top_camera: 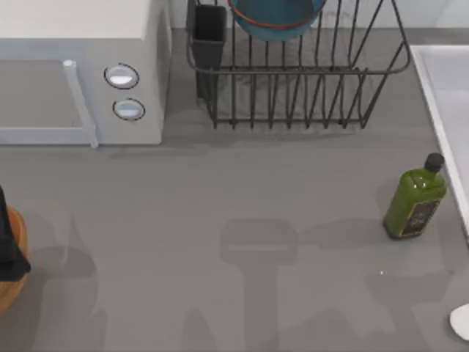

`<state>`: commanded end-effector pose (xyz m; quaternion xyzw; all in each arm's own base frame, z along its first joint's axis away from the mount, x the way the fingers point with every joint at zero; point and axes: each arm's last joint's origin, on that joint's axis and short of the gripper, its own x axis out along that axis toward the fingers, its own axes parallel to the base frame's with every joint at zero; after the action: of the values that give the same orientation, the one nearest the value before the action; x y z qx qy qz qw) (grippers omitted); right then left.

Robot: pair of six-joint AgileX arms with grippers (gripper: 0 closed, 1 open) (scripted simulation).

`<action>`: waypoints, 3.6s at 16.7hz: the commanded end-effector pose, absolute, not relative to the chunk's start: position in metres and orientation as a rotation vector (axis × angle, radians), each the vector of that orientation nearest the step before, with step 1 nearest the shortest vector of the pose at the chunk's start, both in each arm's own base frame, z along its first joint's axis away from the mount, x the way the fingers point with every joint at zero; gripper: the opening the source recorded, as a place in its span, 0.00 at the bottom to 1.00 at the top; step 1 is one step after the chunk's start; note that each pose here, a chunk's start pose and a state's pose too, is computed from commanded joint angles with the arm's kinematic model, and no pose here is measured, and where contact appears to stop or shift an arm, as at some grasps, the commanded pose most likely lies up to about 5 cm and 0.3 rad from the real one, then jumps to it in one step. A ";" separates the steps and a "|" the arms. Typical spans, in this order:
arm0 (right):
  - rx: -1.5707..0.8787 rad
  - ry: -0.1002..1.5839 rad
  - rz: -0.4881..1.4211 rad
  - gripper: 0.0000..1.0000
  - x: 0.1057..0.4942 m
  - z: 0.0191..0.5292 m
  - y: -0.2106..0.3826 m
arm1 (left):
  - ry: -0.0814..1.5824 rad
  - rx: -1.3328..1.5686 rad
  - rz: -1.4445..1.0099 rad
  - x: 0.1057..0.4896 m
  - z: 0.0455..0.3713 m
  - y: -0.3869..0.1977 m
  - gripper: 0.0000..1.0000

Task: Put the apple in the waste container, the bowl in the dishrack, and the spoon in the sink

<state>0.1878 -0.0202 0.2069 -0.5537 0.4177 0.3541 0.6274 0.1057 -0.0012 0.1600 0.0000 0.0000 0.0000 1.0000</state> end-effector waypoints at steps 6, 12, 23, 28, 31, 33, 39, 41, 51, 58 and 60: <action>-1.415 1.054 1.232 1.00 0.224 0.204 -0.037 | 0.000 0.000 0.000 0.106 0.160 -0.001 1.00; -1.382 1.094 1.375 1.00 0.227 0.193 -0.040 | 0.000 0.000 0.000 0.106 0.160 -0.001 1.00; -1.386 1.091 1.369 1.00 0.232 0.122 -0.041 | 0.000 0.000 0.000 0.106 0.160 -0.001 1.00; -1.382 1.094 1.375 1.00 0.227 0.093 -0.040 | 0.000 0.000 0.000 0.106 0.160 -0.001 1.00; -1.382 1.094 1.375 1.00 0.227 0.093 -0.040 | 0.000 0.000 0.000 0.106 0.160 -0.001 1.00; -1.382 1.094 1.375 0.85 0.227 0.093 -0.040 | 0.000 0.000 0.000 0.106 0.160 -0.001 1.00; -1.382 1.094 1.375 0.40 0.227 0.093 -0.040 | 0.000 0.000 0.000 0.106 0.160 -0.001 1.00; -1.382 1.094 1.375 0.25 0.227 0.093 -0.040 | 0.000 0.000 0.000 0.106 0.160 -0.001 1.00; -1.382 1.094 1.375 0.00 0.227 0.093 -0.040 | 0.000 0.000 0.000 0.106 0.160 -0.001 1.00; -1.399 1.123 1.339 0.00 0.233 0.141 -0.040 | 0.000 0.000 0.000 0.106 0.160 -0.001 1.00; -1.385 1.135 1.359 0.00 0.232 0.162 -0.039 | 0.000 0.000 0.000 0.106 0.160 -0.001 1.00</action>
<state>0.2324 -0.0395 0.1624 -0.5556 0.4554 0.5450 0.4322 0.1057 -0.0012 0.1600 0.0000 0.0000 0.0000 1.0000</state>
